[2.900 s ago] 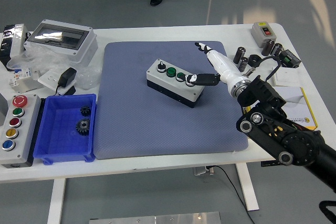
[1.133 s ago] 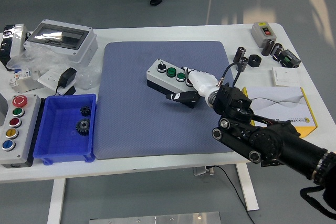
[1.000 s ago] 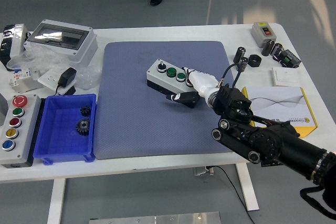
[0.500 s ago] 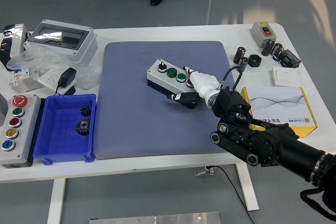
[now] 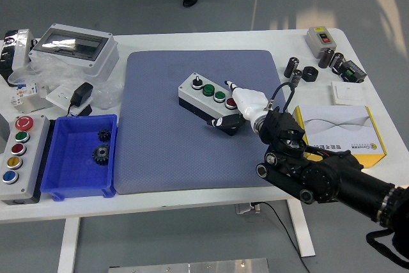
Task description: Pick up the button,place it on the desk,press the button,press the button
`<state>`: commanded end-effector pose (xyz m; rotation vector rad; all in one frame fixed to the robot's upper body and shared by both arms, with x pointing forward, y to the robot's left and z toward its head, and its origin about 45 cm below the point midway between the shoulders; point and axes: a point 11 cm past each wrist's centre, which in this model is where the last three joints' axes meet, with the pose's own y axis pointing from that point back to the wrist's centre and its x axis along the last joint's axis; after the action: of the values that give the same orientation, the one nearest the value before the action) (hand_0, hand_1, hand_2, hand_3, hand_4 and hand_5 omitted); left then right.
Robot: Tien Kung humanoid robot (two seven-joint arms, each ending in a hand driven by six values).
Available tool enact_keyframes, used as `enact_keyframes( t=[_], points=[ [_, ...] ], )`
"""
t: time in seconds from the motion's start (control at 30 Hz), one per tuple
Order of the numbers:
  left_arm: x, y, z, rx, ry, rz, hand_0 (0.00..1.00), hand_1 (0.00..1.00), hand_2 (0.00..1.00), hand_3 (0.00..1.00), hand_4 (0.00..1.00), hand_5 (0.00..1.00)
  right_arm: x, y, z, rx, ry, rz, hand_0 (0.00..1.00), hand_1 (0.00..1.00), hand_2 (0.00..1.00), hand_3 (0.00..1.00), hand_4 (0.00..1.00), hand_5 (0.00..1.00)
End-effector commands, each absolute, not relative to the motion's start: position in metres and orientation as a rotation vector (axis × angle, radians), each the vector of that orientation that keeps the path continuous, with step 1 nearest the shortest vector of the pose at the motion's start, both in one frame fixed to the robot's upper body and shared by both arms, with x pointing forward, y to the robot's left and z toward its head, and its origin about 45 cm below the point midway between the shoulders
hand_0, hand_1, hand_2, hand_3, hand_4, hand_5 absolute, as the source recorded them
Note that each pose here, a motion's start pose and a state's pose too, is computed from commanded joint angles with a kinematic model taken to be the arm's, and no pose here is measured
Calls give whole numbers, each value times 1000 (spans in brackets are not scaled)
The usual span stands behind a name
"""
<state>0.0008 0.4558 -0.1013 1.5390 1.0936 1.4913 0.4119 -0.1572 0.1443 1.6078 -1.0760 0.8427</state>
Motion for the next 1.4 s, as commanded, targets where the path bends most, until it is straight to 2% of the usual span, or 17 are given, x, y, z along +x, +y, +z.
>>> enact_keyframes(
  t=[0.03, 0.07, 0.23, 0.27, 0.43, 0.47, 0.6, 0.63, 0.83, 0.87, 1.03, 1.07, 1.23, 1.27, 1.4],
  points=[
    [1, 456, -101, 1538, 1093, 1492, 619, 572, 560, 596, 543, 189, 412, -157, 144, 1604, -1077, 845, 216, 443, 519, 943, 880, 295],
    [1, 456, -101, 1537, 1092, 1493, 619, 573, 561, 596, 539, 190, 412, -157, 144, 1602, -1078, 848, 191, 422, 500, 922, 834, 230],
    [2, 456, -101, 1534, 1090, 1495, 619, 573, 561, 596, 539, 190, 412, -158, 145, 1592, -1083, 858, 191, 422, 500, 922, 834, 230],
    [2, 456, -101, 1533, 1089, 1496, 619, 574, 562, 598, 538, 197, 412, -158, 145, 1589, -1084, 860, 171, 388, 429, 850, 644, 103],
    [3, 456, -101, 1530, 1085, 1500, 619, 574, 562, 598, 538, 197, 412, -159, 145, 1577, -1080, 870, 171, 388, 429, 850, 644, 103],
    [3, 456, -101, 1530, 1085, 1500, 619, 575, 563, 599, 534, 199, 412, -159, 145, 1575, -1080, 874, 153, 351, 392, 749, 453, 78],
    [3, 456, -101, 1530, 1084, 1502, 619, 575, 563, 599, 534, 199, 412, -159, 146, 1567, -1087, 886, 153, 351, 392, 749, 453, 78],
    [3, 456, -101, 1530, 1083, 1502, 618, 577, 564, 599, 535, 211, 413, -159, 146, 1565, -1089, 888, 144, 334, 379, 659, 417, 22],
    [3, 456, -101, 1529, 1081, 1504, 618, 577, 564, 599, 535, 211, 414, -161, 148, 1569, -1114, 885, 144, 334, 379, 659, 417, 22],
    [3, 456, -101, 1529, 1080, 1504, 617, 579, 565, 600, 537, 225, 414, -161, 148, 1572, -1119, 883, 133, 321, 376, 576, 300, 2],
    [4, 456, -101, 1527, 1080, 1506, 617, 579, 565, 600, 537, 225, 416, -160, 157, 1646, -1149, 896, 133, 321, 376, 576, 300, 2],
    [4, 456, -101, 1527, 1079, 1506, 617, 581, 565, 601, 537, 234, 417, -159, 161, 1672, -1155, 905, 130, 307, 358, 480, 161, 2],
    [4, 456, -101, 1527, 1080, 1508, 617, 581, 565, 601, 537, 234, 414, -155, 179, 1792, -1142, 981, 130, 307, 358, 480, 161, 2],
    [5, 456, -101, 1527, 1080, 1509, 617, 582, 566, 602, 541, 243, 412, -154, 182, 1814, -1132, 998, 120, 294, 344, 413, 126, 2],
    [5, 456, -101, 1529, 1079, 1509, 617, 582, 566, 602, 541, 243, 404, -154, 191, 1885, -1081, 1049, 120, 294, 344, 413, 126, 2]
  ],
)
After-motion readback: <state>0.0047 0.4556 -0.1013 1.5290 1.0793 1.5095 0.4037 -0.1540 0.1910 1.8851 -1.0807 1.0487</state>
